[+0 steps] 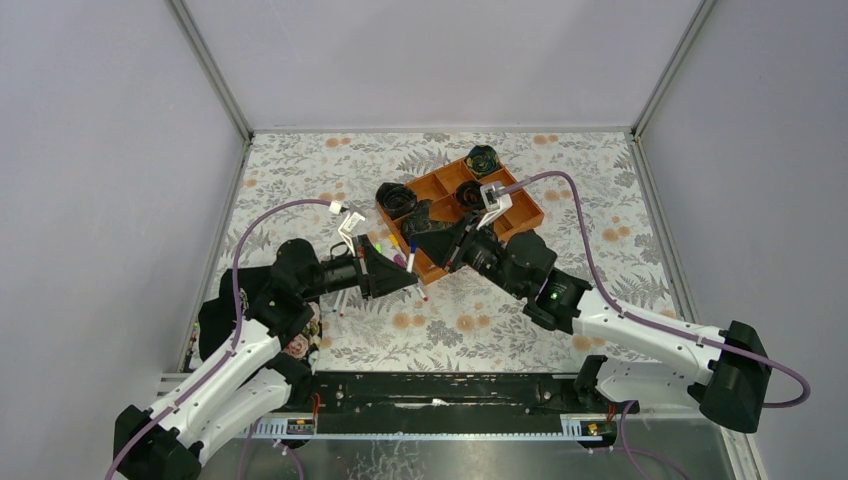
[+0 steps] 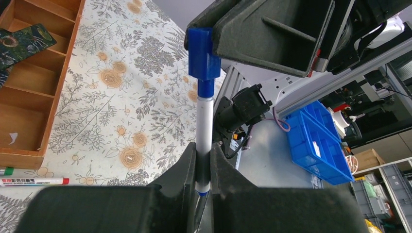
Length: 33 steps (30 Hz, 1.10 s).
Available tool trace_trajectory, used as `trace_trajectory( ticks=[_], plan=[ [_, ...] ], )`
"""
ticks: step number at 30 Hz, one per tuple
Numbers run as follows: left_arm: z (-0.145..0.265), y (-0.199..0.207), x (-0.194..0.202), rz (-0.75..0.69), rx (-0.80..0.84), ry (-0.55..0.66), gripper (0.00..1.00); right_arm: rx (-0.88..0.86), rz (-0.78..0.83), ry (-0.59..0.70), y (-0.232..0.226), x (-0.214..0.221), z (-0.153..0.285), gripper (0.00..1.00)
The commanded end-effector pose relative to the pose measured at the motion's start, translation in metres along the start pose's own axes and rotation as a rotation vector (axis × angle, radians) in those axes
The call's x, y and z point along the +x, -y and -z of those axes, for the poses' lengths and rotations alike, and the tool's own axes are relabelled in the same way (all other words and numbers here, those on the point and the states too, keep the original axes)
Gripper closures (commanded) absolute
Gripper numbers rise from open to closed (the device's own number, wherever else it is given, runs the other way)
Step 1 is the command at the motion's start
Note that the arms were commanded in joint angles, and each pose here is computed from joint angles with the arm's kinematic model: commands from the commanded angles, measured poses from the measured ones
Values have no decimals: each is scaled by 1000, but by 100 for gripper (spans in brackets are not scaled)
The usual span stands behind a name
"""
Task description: Insert the pens into the pen caps
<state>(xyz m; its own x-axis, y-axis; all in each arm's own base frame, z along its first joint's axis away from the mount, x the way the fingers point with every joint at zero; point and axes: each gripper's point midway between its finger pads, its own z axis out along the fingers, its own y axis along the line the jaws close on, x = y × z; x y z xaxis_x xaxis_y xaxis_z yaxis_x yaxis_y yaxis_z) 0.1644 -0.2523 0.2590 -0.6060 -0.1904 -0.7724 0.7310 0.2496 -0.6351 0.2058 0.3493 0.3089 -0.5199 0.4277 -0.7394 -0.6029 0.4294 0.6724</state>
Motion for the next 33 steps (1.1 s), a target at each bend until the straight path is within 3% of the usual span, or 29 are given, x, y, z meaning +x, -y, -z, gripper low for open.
trace_trajectory(
  ticks=[1, 27, 30, 33],
  plan=[
    [-1, 17, -51, -71, 5, 174, 100, -98, -2, -240, -16, 65, 18, 100],
    [11, 11, -87, -173, -41, 232, 100, -108, -148, -767, -5, 189, 77, 100],
    [9, 4, -86, -168, -56, 223, 100, -96, -141, -768, -3, 189, 78, 100],
    [10, -19, -72, -128, -145, 183, 100, -38, -76, -668, 1, 166, 67, 100]
  ],
)
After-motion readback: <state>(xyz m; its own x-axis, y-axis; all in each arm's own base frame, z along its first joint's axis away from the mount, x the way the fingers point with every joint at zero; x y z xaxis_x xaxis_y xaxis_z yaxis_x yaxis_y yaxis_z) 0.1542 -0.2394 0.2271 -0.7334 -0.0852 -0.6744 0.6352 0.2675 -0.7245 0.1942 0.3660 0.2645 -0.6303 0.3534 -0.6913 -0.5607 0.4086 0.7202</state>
